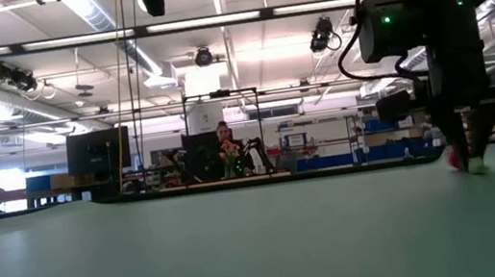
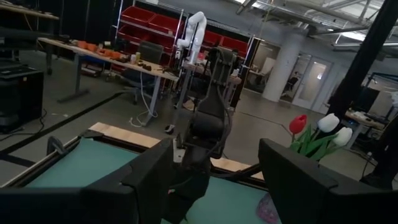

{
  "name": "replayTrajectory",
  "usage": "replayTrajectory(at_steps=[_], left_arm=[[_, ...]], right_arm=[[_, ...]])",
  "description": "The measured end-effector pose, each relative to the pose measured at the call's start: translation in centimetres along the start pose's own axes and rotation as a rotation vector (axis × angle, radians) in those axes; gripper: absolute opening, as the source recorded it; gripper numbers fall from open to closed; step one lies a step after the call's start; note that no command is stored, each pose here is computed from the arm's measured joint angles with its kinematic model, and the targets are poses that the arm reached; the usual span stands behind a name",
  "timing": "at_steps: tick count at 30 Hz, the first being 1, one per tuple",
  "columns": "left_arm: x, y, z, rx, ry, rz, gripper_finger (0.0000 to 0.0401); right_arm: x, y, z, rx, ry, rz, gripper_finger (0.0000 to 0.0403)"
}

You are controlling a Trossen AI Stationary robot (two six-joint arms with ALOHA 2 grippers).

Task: Sort flowers into vase by color
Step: Put the red flower into the violet vase

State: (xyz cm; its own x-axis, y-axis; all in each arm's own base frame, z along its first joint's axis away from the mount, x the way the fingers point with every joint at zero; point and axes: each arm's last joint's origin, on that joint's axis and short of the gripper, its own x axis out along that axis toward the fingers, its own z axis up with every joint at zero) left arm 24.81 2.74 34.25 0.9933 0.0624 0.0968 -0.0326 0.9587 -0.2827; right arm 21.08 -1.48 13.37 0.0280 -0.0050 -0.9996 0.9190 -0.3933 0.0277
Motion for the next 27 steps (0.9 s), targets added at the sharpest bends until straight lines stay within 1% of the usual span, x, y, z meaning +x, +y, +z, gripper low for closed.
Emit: replayTrajectory(at_steps=[2,3,5,7,9,11,12,14,17,19,21,23,26,27], left_arm=[[0.0,0.0,0.0,0.0,0.0,0.0,0.0243],[0.0,0.0,0.0,0.0,0.0,0.0,0.0243],[0.0,0.0,0.0,0.0,0.0,0.0,0.0243],[0.0,0.0,0.0,0.0,0.0,0.0,0.0243],[0.0,0.0,0.0,0.0,0.0,0.0,0.0243],[0.0,0.0,0.0,0.0,0.0,0.0,0.0243],[0.0,0.0,0.0,0.0,0.0,0.0,0.0243],[0.0,0.0,0.0,0.0,0.0,0.0,0.0243],[0.0,0.0,0.0,0.0,0.0,0.0,0.0243],[0.0,0.0,0.0,0.0,-0.001,-0.001,0.0243],[0.0,0.0,0.0,0.0,-0.004,-0.001,0.0243],[0.0,0.0,0.1,0.0,-0.009,-0.003,0.0243],[0.0,0.0,0.1,0.0,-0.008,-0.003,0.0243],[0.0,0.0,0.1,0.0,-0.008,-0.003,0.0243]], right_arm=[[-0.6,0.2,0.1,0.006,-0.067,0.046,0.0017],[-0.9,0.3,0.1,0.001,-0.135,0.083,0.0012],[-2.2,0.8,0.2,0.01,-0.198,0.166,0.0016],[-3.6,1.1,0.2,0.016,-0.22,0.249,0.0027],[-4.9,1.2,0.2,0.001,-0.264,0.313,0.003],[-6.9,1.3,0.3,-0.042,-0.33,0.409,0.0025],[-8.0,1.3,0.3,-0.088,-0.368,0.456,0.002],[-9.9,1.2,0.3,-0.22,-0.439,0.512,0.0012],[-13.2,0.8,0.2,-0.458,-0.509,0.595,0.0008],[-15.2,0.4,0.3,-0.64,-0.542,0.639,0.0009],[-17.1,-0.1,0.1,-0.828,-0.551,0.69,0.001],[-19.1,-0.9,0.0,-0.989,-0.535,0.772,0.0011],[-21.7,-2.3,0.1,-1.17,-0.508,0.879,0.0011],[-22.5,-2.7,0.2,-1.202,-0.514,0.907,0.0011]])
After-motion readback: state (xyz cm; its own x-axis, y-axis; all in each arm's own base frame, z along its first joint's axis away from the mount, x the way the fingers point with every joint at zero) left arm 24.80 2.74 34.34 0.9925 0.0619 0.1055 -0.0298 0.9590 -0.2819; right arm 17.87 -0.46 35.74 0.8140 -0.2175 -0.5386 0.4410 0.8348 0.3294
